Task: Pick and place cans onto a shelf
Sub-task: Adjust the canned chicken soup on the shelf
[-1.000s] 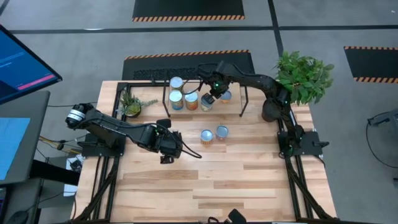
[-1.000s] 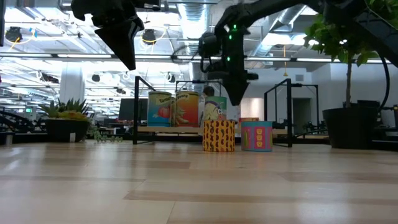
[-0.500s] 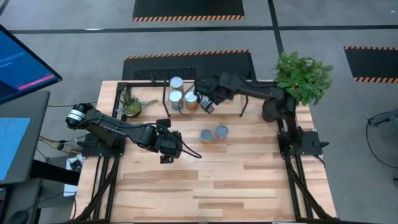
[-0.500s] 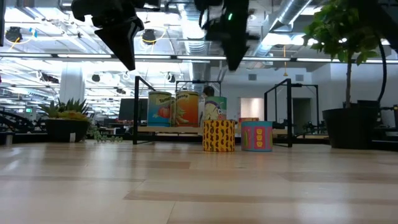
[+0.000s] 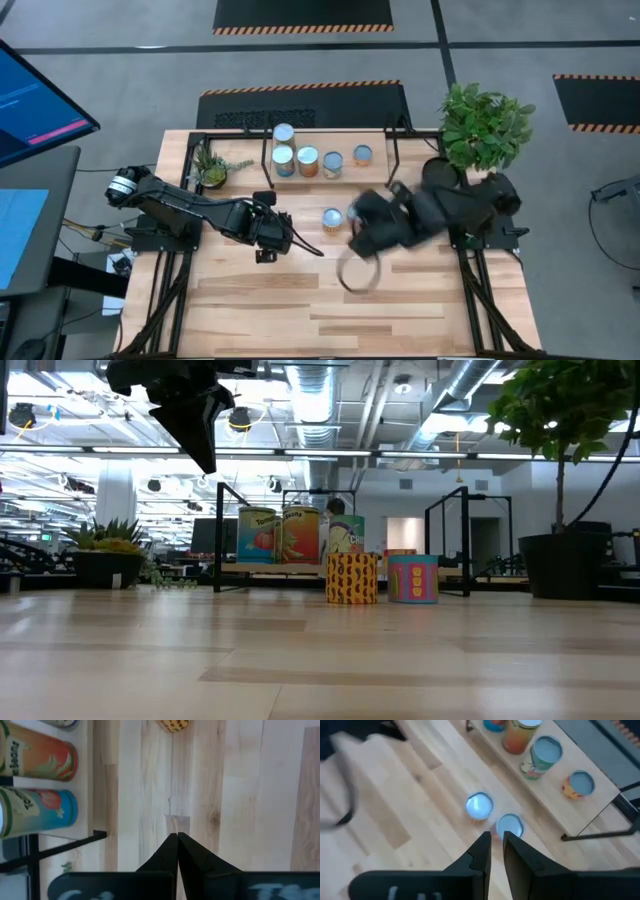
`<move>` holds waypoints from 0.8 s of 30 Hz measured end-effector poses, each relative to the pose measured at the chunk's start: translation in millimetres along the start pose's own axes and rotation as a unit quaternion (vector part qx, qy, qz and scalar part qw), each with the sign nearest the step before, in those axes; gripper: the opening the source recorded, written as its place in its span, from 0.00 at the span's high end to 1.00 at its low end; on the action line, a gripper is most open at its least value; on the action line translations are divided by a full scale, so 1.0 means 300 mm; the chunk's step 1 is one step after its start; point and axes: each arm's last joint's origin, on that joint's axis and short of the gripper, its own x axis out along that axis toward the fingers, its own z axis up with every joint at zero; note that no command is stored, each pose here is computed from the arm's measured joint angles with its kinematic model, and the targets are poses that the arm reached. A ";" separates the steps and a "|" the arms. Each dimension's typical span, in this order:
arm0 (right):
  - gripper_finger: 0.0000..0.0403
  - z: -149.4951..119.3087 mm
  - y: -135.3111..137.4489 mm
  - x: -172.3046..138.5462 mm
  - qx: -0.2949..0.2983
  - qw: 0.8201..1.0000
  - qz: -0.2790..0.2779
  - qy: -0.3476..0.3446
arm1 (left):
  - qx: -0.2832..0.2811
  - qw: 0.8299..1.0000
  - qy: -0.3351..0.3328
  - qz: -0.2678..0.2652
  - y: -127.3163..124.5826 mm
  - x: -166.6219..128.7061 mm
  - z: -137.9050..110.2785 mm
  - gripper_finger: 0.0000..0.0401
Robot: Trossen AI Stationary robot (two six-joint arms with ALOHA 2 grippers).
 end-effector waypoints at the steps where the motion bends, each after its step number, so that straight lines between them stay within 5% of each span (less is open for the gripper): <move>1: 0.82 -0.028 0.021 -0.027 -0.007 1.000 0.013 -0.005 | 0.004 1.000 0.000 0.000 0.000 0.000 0.000 1.00; 6: 0.84 -0.165 0.095 -0.061 0.020 0.998 0.041 0.037 | 0.023 1.000 -0.001 0.000 0.000 0.000 0.000 1.00; 10: 0.87 -0.333 0.112 0.043 0.035 0.985 -0.012 0.167 | 0.029 1.000 -0.002 0.000 0.000 0.000 0.001 1.00; 15: 0.93 -0.494 0.079 0.174 0.079 0.972 -0.082 0.206 | 0.034 0.999 -0.008 -0.001 -0.001 0.000 0.006 1.00; 19: 0.98 -0.585 0.039 0.285 0.127 0.976 -0.028 0.175 | 0.030 0.999 -0.020 -0.004 -0.003 0.000 0.014 1.00; 24: 0.97 -0.643 -0.004 0.457 0.197 0.965 0.108 0.135 | 0.024 0.999 -0.032 -0.006 -0.004 -0.001 0.022 1.00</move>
